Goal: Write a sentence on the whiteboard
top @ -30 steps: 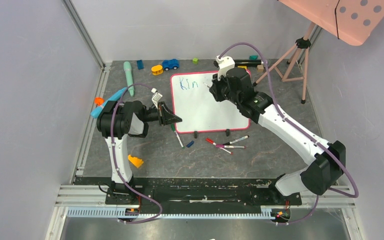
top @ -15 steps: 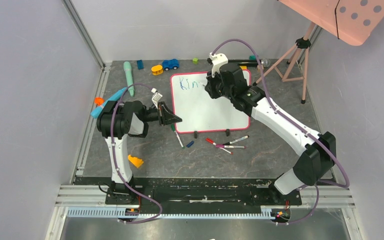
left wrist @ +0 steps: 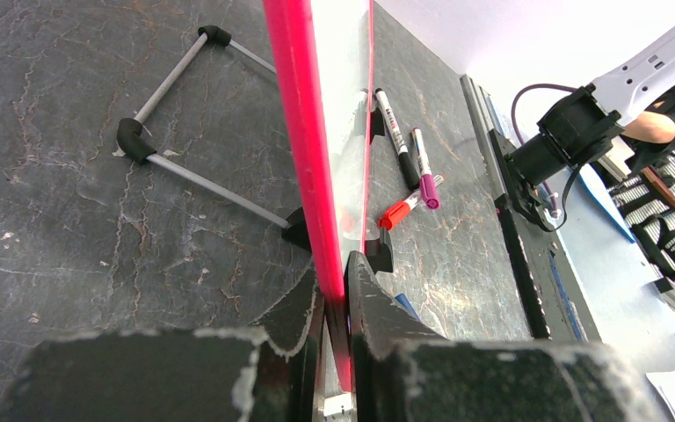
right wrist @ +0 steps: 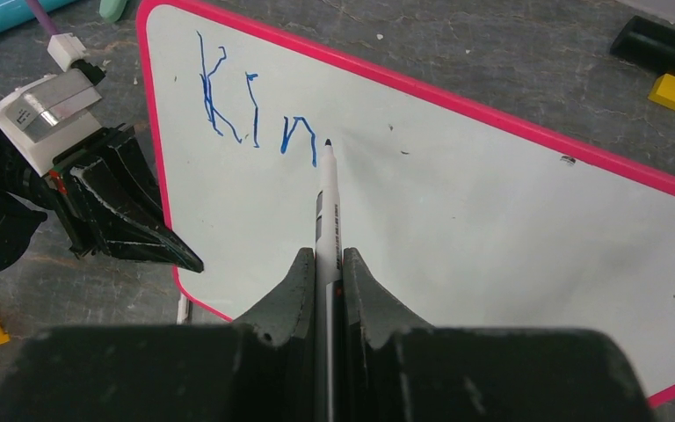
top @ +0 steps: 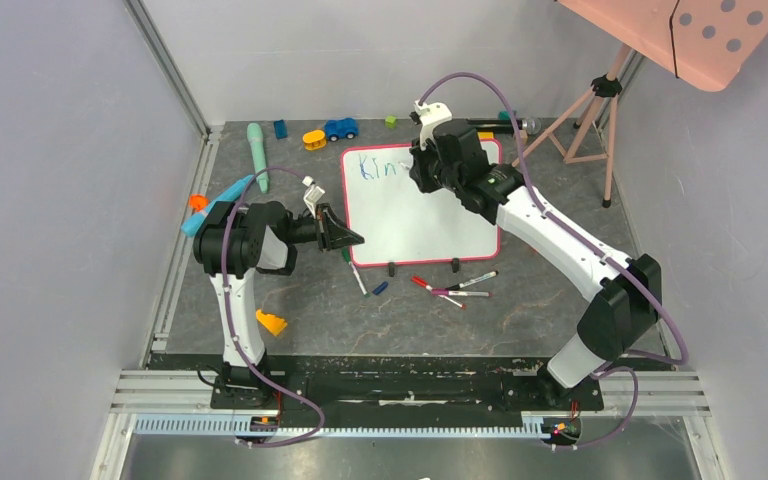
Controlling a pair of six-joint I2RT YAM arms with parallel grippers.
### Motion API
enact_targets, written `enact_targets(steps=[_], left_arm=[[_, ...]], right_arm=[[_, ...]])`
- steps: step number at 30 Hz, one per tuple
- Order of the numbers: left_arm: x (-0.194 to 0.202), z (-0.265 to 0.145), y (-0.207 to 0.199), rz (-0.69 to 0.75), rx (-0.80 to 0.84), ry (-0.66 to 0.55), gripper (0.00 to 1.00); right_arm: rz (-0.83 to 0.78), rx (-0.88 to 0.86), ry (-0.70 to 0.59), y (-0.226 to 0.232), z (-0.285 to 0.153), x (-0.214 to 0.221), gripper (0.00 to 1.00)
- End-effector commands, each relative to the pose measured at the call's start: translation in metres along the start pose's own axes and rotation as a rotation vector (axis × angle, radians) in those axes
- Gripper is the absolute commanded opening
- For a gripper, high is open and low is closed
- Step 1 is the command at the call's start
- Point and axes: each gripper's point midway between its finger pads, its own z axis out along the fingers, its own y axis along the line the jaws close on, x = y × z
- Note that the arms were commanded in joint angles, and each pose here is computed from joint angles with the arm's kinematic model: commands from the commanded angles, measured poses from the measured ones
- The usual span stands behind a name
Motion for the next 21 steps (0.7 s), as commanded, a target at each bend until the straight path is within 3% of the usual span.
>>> enact_targets(steps=[1,21], left_arm=[[0.0038,0.0004,0.0007,0.173,0.039,0.012,0.02],[0.0038,0.0007,0.0007,0.173,0.040,0.013,0.02]], right_arm=[[-0.012,0.018,-0.032,-0.0045,-0.0031,-0.0142,0.00],[-0.011,0.039,-0.013,-0.0094,0.0023,-0.0105,0.00]])
